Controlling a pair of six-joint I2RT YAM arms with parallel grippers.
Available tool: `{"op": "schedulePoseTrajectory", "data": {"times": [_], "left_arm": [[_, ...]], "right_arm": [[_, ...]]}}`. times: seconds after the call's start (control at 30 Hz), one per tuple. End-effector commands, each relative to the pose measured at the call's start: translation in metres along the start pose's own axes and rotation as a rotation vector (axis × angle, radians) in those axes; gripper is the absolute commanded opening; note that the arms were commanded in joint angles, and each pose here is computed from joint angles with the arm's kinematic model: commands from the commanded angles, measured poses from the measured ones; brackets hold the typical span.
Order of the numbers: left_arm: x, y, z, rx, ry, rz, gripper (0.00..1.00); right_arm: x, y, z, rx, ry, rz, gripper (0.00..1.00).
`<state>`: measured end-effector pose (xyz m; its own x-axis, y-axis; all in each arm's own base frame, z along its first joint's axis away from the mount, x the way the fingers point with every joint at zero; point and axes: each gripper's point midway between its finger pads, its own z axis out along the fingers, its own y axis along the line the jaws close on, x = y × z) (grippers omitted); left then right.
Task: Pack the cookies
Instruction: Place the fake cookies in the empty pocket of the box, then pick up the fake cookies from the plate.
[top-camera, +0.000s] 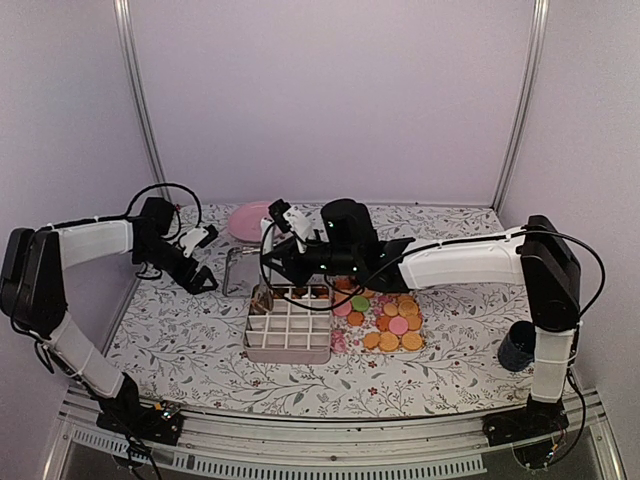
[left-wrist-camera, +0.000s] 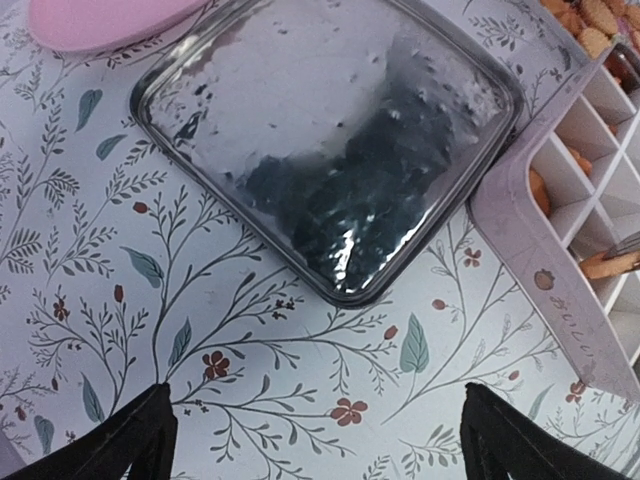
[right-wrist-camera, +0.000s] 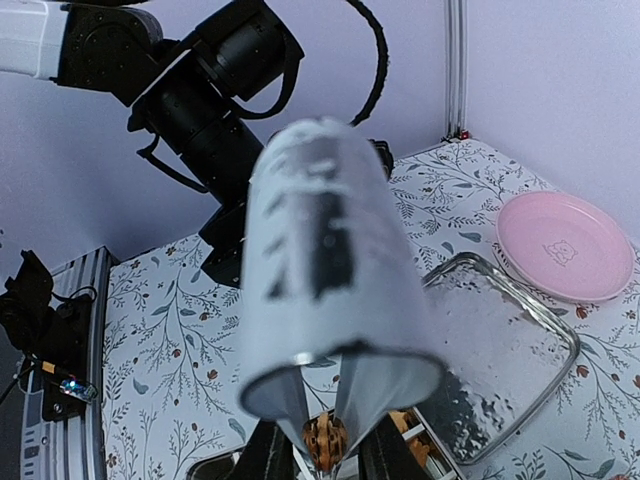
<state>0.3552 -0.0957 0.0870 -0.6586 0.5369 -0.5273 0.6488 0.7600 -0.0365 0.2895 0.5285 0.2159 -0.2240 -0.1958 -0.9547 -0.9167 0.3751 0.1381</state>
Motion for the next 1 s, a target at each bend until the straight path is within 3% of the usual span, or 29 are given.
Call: {"op": "schedulePoseTrajectory", "data": {"times": [0.0, 0.17, 0.27, 0.57, 0.77, 0.97], "left_arm": [[0.006, 0.003, -0.005, -0.032, 0.0, 0.013, 0.99], [0.013, 0.001, -0.008, -0.038, 0.017, 0.012, 0.99], [0.019, -0.003, -0.01, -0.023, 0.042, 0.005, 0.99], [0.017, -0.008, -0.018, 0.001, 0.055, 0.001, 0.99], [0.028, -0.005, -0.01, 0.004, 0.109, 0.005, 0.99], [0.016, -0.001, -0.006, 0.034, 0.12, -0.02, 0.99]], "right_arm": [[-0.015, 0.008, 0.003, -0.008, -0.047, -0.003, 0.05], [-0.014, 0.002, -0.004, 0.039, -0.046, -0.023, 0.3], [-0.026, 0.0, -0.014, 0.061, -0.07, -0.041, 0.38], [-0.068, 0.008, -0.067, 0.103, -0.173, -0.071, 0.39], [-0.088, 0.001, -0.109, 0.193, -0.177, -0.142, 0.4], [-0.081, -0.006, -0.143, 0.237, -0.141, -0.114, 0.42]]}}
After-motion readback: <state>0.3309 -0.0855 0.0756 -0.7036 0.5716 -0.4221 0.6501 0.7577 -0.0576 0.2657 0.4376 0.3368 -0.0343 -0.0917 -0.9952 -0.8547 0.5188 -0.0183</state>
